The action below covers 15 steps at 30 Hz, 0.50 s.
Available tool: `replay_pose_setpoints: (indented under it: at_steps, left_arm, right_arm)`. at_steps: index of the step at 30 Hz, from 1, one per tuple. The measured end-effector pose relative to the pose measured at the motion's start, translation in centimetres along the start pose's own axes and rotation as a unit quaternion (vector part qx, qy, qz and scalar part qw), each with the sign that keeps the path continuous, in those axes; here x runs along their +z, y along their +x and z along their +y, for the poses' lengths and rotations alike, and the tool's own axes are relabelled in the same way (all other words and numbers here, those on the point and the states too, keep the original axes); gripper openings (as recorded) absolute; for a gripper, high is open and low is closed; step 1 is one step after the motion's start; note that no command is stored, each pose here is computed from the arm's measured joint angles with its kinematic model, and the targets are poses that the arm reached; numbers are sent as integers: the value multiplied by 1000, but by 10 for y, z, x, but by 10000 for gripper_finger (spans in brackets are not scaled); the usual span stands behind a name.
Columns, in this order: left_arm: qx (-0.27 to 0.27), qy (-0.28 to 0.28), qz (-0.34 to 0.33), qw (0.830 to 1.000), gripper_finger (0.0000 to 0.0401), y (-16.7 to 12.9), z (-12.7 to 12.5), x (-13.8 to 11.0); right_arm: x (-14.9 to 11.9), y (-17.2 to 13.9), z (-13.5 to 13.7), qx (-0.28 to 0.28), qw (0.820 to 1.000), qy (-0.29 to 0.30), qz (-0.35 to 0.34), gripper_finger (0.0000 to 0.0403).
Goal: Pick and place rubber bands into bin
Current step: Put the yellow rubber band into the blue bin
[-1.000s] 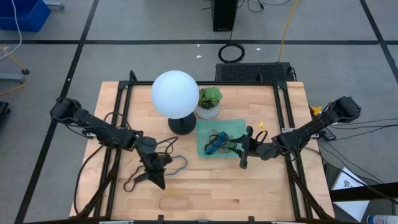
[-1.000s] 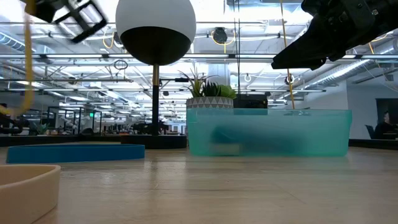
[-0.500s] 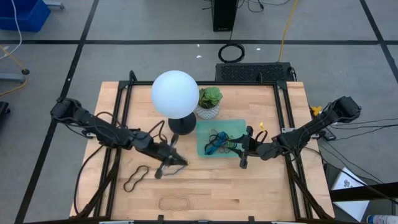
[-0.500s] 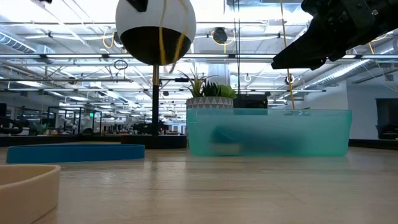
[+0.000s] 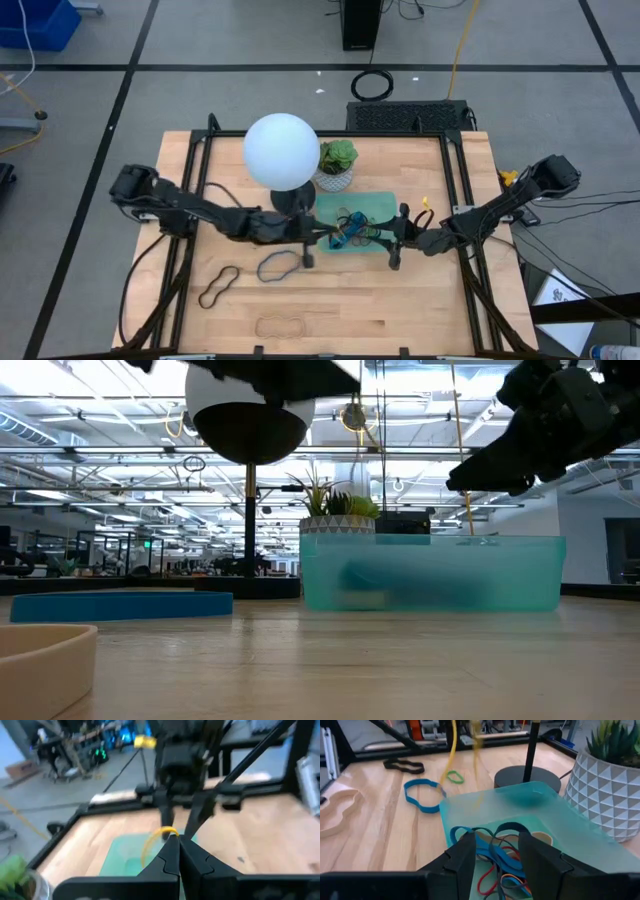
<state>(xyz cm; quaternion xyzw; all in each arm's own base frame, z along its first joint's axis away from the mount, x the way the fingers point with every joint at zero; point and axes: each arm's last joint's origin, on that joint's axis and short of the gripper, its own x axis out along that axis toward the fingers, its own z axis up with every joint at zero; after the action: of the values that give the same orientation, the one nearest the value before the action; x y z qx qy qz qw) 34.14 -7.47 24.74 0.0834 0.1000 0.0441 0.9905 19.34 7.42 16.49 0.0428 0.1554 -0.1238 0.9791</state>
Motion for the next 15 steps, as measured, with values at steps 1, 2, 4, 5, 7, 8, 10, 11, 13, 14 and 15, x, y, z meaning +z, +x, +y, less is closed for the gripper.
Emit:
replay_pose_setpoints:
  at_steps: [1, 2, 4, 5, 7, 8, 10, 11, 13, 14, 15]
  left_arm:
    - [4, -1, 9, 1000, 0, 6, 2, -4]
    - [9, 0, 17, 1000, 0, 12, 4, -9]
    - [18, -4, 30, 999, 0, 21, 7, -17]
    - [22, -7, 33, 999, 1, 26, 9, -21]
    - [31, -12, 42, 999, 1, 34, 13, -29]
    - [34, -14, 49, 998, 1, 38, 15, -33]
    - [41, -16, 62, 997, 1, 44, 18, -42]
    - [44, -22, 67, 997, 1, 46, 20, -45]
    - [49, -33, 76, 995, 2, 51, 22, -53]
    - [50, -39, 81, 995, 3, 53, 23, -57]
    - [51, -44, 88, 994, 3, 54, 23, -60]
  right_arm:
    - [-3, -1, -1, 2, 1000, 3, -6, 142]
    - [-5, -2, -3, 4, 1000, 5, -13, 142]
    - [-7, -3, -5, 8, 1000, 5, -27, 142]
    - [-7, -3, -5, 10, 999, 3, -33, 142]
    - [-7, -4, -5, 11, 999, -3, -40, 142]
    - [-7, -4, -5, 11, 999, -6, -41, 142]
    - [-7, -4, -5, 11, 999, -9, -40, 142]
    - [-7, -4, -5, 11, 999, -9, -40, 142]
    - [-7, -4, -5, 11, 999, -9, -40, 142]
    - [-7, -4, -5, 11, 999, -9, -40, 142]
    - [-7, -4, -5, 11, 999, -9, -40, 142]
